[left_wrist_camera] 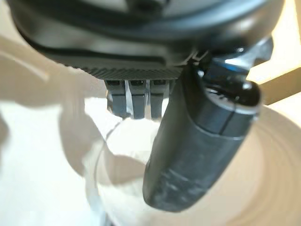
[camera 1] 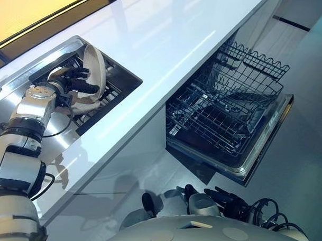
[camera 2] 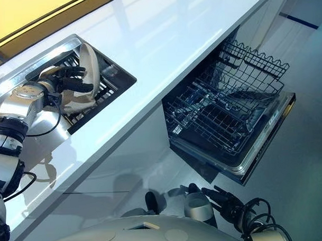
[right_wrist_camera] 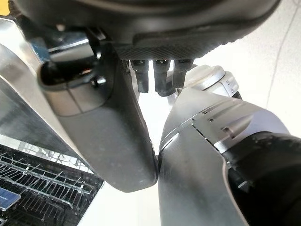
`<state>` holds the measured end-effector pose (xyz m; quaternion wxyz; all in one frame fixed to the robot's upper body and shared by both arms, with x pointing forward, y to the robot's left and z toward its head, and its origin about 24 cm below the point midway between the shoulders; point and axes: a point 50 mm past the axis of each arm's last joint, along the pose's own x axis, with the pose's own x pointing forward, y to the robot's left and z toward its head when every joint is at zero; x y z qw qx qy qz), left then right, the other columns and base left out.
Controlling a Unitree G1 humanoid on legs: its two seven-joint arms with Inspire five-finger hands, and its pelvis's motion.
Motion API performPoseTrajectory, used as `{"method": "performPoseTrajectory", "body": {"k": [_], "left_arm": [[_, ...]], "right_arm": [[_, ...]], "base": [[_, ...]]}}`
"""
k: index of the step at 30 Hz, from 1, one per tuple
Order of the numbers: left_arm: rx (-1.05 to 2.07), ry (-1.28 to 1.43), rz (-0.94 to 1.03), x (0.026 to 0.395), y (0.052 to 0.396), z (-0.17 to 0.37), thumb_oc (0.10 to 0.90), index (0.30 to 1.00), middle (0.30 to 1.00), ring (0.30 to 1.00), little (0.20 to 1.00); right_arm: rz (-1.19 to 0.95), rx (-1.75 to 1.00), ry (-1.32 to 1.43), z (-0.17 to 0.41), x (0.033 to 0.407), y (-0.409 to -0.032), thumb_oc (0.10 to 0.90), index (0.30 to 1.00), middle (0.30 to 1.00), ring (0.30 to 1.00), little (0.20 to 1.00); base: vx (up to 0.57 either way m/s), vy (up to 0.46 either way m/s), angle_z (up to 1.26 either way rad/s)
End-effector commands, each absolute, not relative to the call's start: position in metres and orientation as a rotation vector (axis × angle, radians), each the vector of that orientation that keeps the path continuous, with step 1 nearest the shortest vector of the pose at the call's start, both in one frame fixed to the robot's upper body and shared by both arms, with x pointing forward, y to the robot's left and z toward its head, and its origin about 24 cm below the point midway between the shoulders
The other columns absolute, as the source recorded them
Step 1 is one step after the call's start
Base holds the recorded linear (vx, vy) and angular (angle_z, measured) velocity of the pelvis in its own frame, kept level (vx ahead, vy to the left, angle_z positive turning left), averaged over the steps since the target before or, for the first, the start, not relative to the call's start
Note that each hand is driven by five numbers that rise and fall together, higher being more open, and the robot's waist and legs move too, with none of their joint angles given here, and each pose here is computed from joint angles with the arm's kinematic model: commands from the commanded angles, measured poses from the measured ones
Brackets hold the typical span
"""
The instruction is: Pick up plates and place into dishwasher.
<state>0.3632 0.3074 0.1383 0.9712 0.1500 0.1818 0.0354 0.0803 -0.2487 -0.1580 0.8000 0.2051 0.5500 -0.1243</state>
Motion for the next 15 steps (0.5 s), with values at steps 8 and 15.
{"method": "performPoseTrajectory", "body": {"k": [8, 15], "left_arm": [[0.151, 0.141, 0.096, 0.374, 0.317, 0.198, 0.163, 0.354, 0.354, 0.354, 0.263], [0.161, 0.156, 0.112, 0.370, 0.325, 0.195, 0.265, 0.441, 0.441, 0.441, 0.365]], "right_arm": [[-0.236, 0.389, 1.253, -0.161, 0.055, -0.252, 0.800, 0.900, 0.900, 0.900, 0.900], [-0.222, 0.381, 1.260, -0.162, 0.052, -0.249, 0.800, 0.900, 0.900, 0.900, 0.900]], "base": [[0.00, -0.002, 0.00], [0.00, 0.000, 0.00]]}}
